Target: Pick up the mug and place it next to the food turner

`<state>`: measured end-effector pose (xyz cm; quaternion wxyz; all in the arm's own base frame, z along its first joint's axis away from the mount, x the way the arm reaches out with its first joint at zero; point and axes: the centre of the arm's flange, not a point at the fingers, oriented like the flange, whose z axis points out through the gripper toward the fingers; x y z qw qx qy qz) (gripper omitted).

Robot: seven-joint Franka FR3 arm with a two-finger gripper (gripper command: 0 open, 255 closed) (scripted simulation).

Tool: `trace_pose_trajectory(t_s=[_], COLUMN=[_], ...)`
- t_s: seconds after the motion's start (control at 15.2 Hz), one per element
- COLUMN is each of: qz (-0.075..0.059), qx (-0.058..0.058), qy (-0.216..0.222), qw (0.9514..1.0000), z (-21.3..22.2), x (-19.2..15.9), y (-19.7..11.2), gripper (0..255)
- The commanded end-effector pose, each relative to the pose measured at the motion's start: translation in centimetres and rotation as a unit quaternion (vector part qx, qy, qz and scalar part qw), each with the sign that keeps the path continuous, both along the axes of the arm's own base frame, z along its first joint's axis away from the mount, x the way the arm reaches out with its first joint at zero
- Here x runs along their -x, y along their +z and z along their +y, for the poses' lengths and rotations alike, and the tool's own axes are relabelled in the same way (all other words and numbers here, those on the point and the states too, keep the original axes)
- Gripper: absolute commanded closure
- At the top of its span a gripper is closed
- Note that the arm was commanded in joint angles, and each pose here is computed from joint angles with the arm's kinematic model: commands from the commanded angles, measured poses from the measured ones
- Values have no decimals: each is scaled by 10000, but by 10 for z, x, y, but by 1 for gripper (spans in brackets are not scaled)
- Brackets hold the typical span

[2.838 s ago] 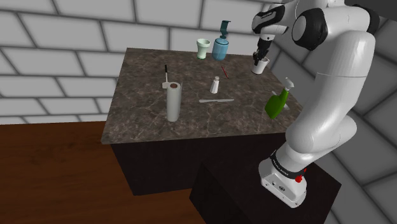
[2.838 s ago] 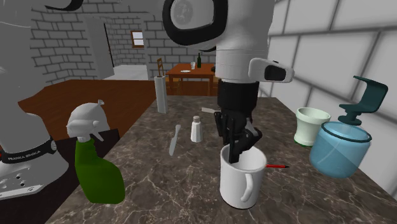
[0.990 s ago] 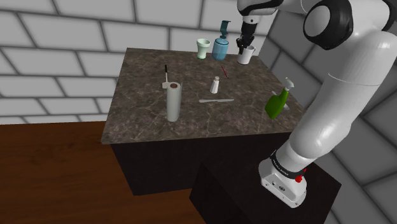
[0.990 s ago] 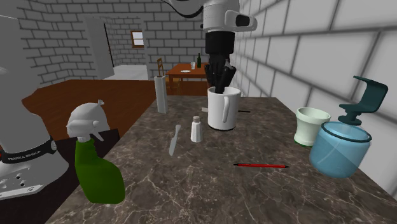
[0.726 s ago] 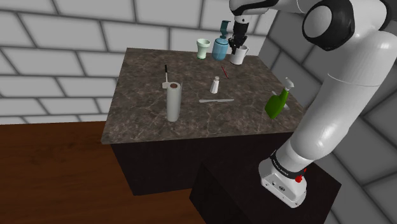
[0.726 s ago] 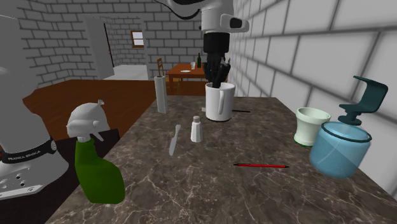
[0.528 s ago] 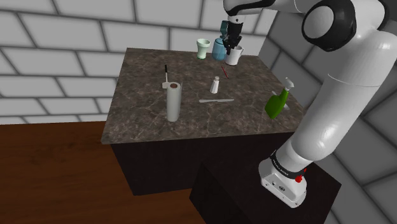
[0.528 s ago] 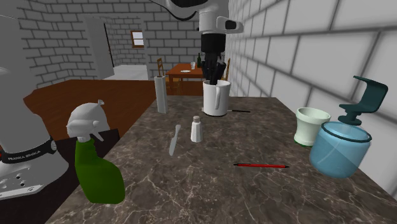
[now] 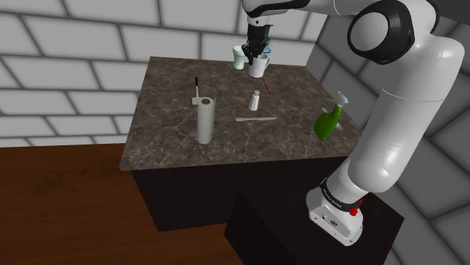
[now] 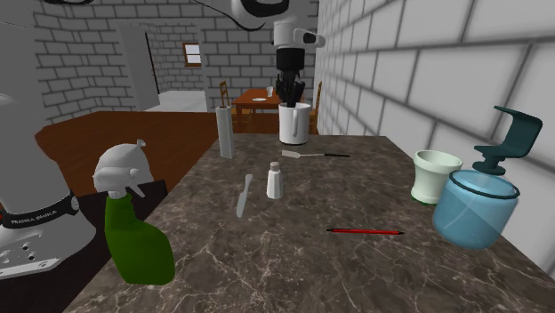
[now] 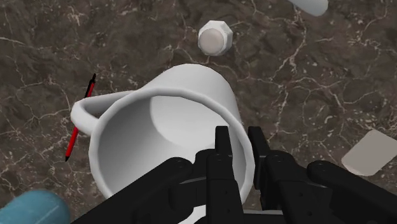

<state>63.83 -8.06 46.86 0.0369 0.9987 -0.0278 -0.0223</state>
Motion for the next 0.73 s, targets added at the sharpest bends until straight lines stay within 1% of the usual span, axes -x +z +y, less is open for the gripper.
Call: trace_pose_trajectory(t_s=[0.0, 0.66], qz=[-5, -5], qx=[1, 1], qy=[-8, -8], qw=[10000, 10000], z=[26, 151], x=[-9, -52], y=[0, 1], gripper=[255, 255])
